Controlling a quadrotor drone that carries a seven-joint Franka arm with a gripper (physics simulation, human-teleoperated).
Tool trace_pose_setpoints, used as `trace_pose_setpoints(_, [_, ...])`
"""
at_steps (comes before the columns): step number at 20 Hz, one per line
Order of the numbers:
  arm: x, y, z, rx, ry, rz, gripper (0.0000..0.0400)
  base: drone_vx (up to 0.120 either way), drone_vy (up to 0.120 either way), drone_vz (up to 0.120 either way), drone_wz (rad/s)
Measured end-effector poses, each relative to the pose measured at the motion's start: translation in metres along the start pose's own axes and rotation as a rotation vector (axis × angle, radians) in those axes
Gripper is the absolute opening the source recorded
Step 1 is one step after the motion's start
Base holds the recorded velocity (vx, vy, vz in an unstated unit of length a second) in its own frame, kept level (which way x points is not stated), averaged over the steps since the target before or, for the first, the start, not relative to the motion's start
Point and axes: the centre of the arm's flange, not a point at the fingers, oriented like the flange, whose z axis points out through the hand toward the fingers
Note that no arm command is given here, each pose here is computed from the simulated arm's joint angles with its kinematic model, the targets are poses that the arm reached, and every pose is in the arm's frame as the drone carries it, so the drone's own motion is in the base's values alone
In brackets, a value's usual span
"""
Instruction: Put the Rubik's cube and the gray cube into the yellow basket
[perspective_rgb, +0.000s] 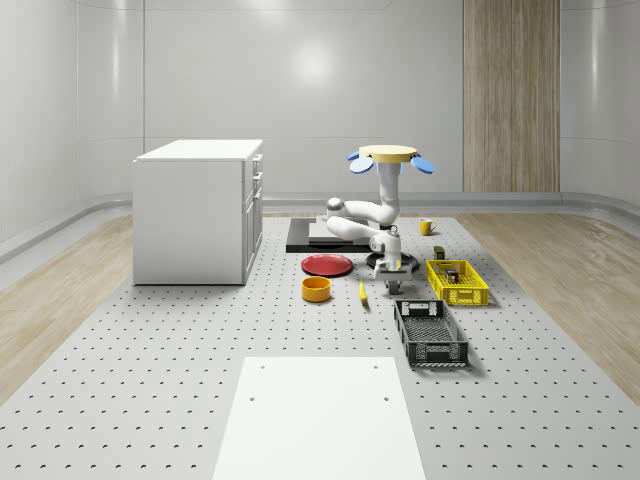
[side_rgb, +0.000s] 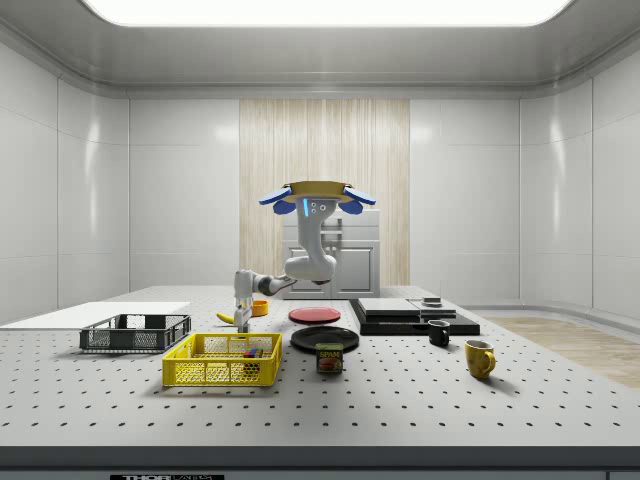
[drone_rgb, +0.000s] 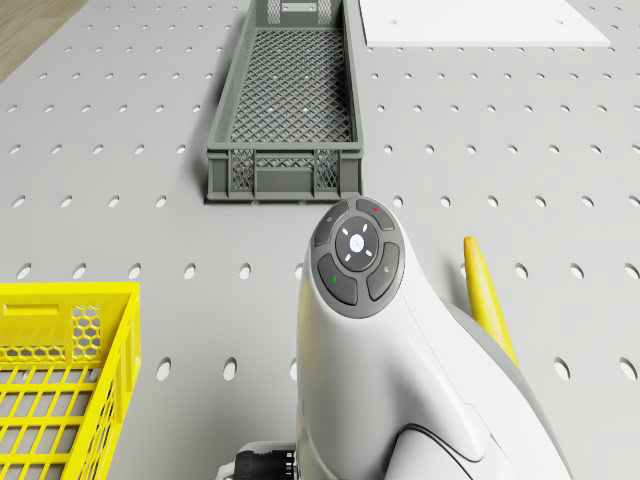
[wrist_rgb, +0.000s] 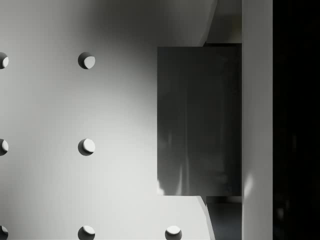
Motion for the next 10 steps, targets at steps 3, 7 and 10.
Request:
trace_pose_setpoints(3, [0.0,0.0,0.0,0.0,0.0,0.0,0.0253,0.0,0.0,0.0,0.0])
trace_pose_setpoints(7, [0.0,0.0,-0.01,0.0,0.0,0.0,0.0251,0.0,0.0,0.0,0.0])
trace_pose_setpoints(10, [0.0,0.0,-0.022,0.0,0.0,0.0,0.0251,0.0,0.0,0.053,0.0])
